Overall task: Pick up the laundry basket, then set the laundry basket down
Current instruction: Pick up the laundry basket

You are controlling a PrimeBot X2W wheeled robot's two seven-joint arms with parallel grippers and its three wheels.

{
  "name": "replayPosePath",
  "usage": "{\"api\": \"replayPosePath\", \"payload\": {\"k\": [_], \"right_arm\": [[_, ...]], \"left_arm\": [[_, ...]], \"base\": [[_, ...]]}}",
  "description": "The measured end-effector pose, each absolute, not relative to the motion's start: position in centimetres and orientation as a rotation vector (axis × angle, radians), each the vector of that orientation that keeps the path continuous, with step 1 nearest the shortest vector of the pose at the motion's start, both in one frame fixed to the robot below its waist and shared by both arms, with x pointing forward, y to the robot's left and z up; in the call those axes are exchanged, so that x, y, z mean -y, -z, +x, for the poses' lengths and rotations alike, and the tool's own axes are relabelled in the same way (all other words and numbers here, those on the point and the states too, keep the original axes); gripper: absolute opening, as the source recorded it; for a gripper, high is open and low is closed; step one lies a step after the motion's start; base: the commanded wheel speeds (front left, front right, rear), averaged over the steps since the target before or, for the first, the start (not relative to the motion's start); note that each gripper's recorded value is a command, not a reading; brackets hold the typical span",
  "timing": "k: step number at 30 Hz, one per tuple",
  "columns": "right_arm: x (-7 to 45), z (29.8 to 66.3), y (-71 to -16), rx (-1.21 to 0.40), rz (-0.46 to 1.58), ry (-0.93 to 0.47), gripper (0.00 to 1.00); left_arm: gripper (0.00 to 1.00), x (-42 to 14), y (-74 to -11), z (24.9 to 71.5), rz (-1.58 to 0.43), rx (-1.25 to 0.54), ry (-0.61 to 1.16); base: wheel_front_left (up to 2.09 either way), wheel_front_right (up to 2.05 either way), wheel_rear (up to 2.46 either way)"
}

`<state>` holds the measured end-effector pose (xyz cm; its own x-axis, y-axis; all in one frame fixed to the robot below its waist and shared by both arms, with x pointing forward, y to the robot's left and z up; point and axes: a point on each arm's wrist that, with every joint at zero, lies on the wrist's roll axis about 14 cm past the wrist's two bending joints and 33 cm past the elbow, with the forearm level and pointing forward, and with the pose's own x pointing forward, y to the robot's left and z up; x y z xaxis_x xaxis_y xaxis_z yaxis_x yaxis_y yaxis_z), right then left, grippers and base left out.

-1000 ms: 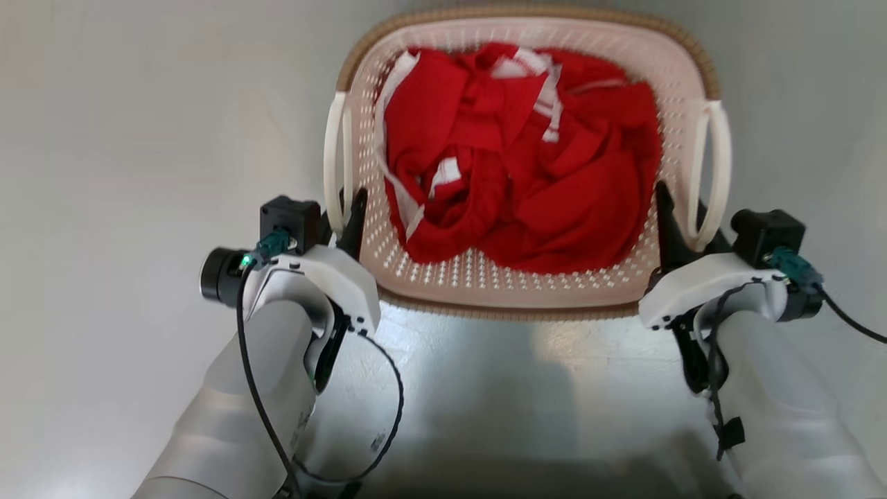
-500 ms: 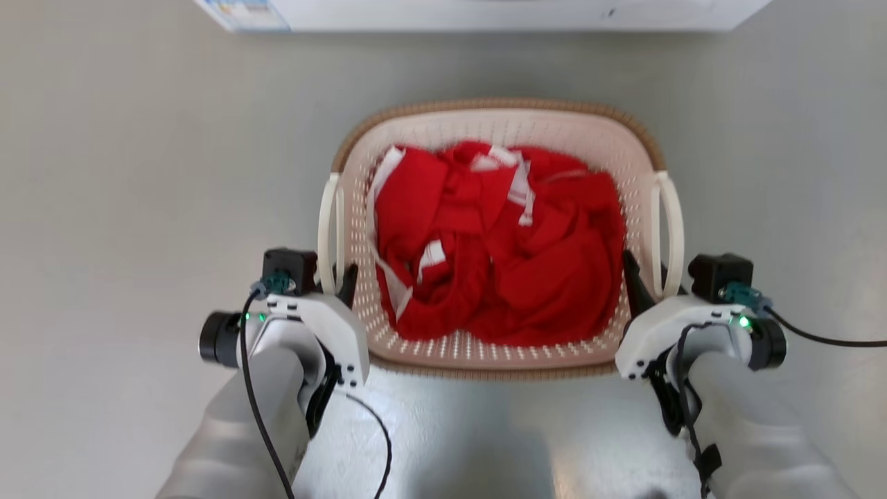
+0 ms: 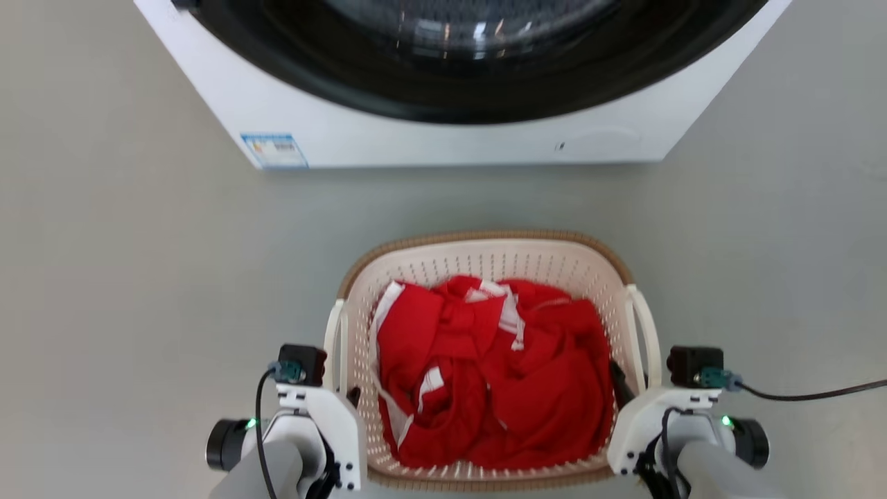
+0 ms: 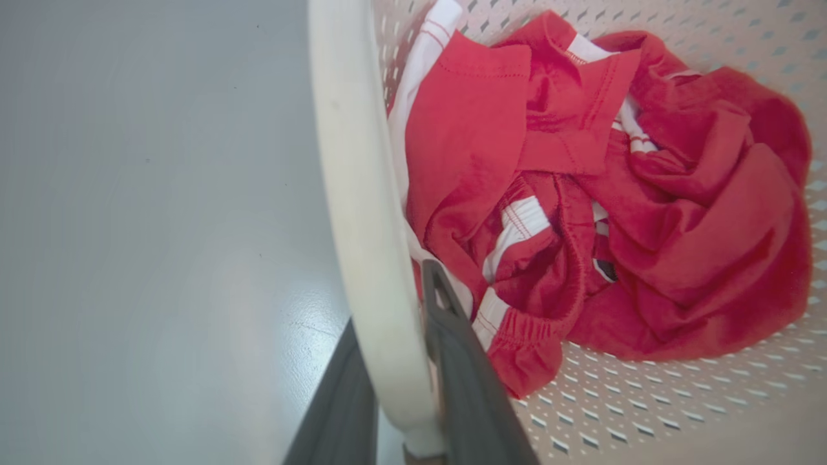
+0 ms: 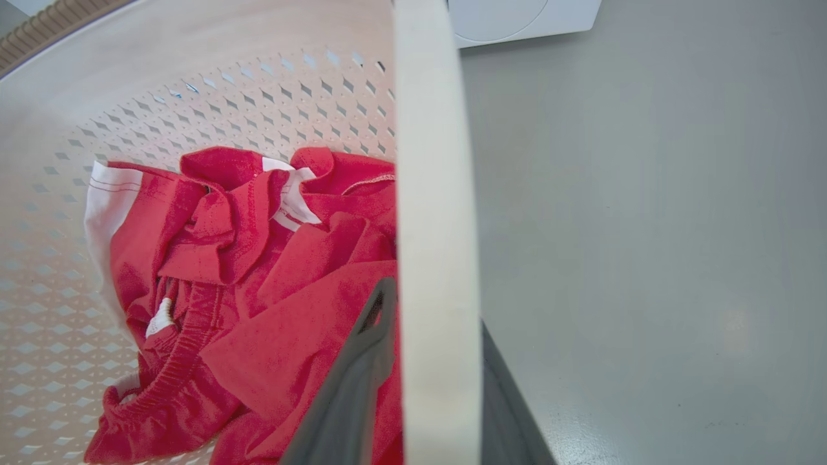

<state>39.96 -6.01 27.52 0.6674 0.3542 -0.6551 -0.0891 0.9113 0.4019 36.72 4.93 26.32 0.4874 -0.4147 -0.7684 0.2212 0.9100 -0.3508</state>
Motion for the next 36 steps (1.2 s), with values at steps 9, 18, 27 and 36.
{"api": "replayPosePath", "payload": {"k": [9,18,27,36], "right_arm": [[5.8,37.5,-31.2,-0.768,0.362,-0.27,0.0],[5.6,33.8,-33.3,-0.755,0.387,-0.275,0.0],[5.2,31.8,-33.8,-0.762,0.415,-0.274,0.0],[5.1,31.3,-33.5,-0.781,0.42,-0.275,0.0]], "left_arm": [[0.0,-4.7,-29.3,34.6,-0.189,-0.966,0.421],[0.0,-4.7,-31.3,31.6,-0.169,-0.973,0.446],[0.0,-5.1,-32.6,30.7,-0.142,-0.936,0.455],[0.0,-5.0,-32.6,30.4,-0.128,-0.935,0.464]], "base": [[0.0,0.0,0.0],[0.0,0.0,0.0],[0.0,0.0,0.0],[0.0,0.0,0.0]]}}
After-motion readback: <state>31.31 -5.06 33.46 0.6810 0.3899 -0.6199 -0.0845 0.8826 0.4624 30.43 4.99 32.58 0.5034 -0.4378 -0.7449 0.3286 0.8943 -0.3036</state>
